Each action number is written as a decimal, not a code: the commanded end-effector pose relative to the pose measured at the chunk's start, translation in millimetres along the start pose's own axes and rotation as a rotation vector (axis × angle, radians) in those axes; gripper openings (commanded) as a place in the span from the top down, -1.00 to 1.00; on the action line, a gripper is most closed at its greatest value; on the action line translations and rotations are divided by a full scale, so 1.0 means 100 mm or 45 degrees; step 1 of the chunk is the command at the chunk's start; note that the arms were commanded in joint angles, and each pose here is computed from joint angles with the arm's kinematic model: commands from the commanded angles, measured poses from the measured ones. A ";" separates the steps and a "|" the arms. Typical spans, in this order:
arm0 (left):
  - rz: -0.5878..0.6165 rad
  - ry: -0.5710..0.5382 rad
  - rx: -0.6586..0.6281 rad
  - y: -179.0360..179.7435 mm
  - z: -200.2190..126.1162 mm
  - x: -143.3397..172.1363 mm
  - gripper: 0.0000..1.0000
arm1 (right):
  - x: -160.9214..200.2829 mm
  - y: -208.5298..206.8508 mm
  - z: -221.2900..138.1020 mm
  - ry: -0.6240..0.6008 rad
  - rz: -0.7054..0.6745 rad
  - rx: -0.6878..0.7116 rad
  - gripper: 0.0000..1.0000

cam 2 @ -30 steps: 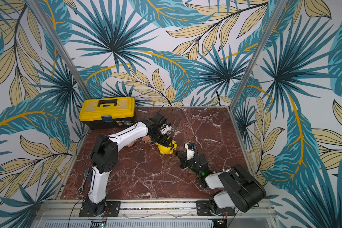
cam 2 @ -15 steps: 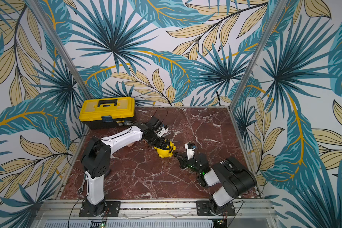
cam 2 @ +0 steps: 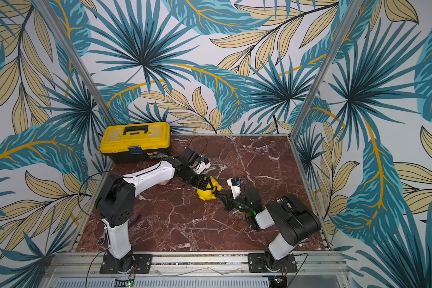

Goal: Close piggy banks
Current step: Hold the piggy bank at the center of the board.

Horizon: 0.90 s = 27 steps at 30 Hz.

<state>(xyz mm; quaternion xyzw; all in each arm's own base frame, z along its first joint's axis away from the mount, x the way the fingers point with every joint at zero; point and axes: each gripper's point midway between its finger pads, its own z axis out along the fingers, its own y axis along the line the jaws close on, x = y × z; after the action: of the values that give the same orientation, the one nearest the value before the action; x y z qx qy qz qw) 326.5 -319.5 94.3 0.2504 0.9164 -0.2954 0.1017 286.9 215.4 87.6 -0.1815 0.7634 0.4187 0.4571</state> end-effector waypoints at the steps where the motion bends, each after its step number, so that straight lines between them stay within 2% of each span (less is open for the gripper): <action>1: -0.081 0.188 -0.010 0.13 0.16 0.45 -0.90 | 0.04 -0.02 0.02 0.054 -0.052 0.007 1.00; 27: -0.098 0.196 0.018 0.10 0.18 0.44 -0.90 | -0.13 -0.04 0.19 0.048 -0.126 0.034 1.00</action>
<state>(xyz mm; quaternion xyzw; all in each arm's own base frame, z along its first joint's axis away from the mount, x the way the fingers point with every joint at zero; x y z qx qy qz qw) 325.2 -319.6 95.1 0.2545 0.9135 -0.3013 0.0995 303.9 223.8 95.9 -0.2132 0.7651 0.3870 0.4685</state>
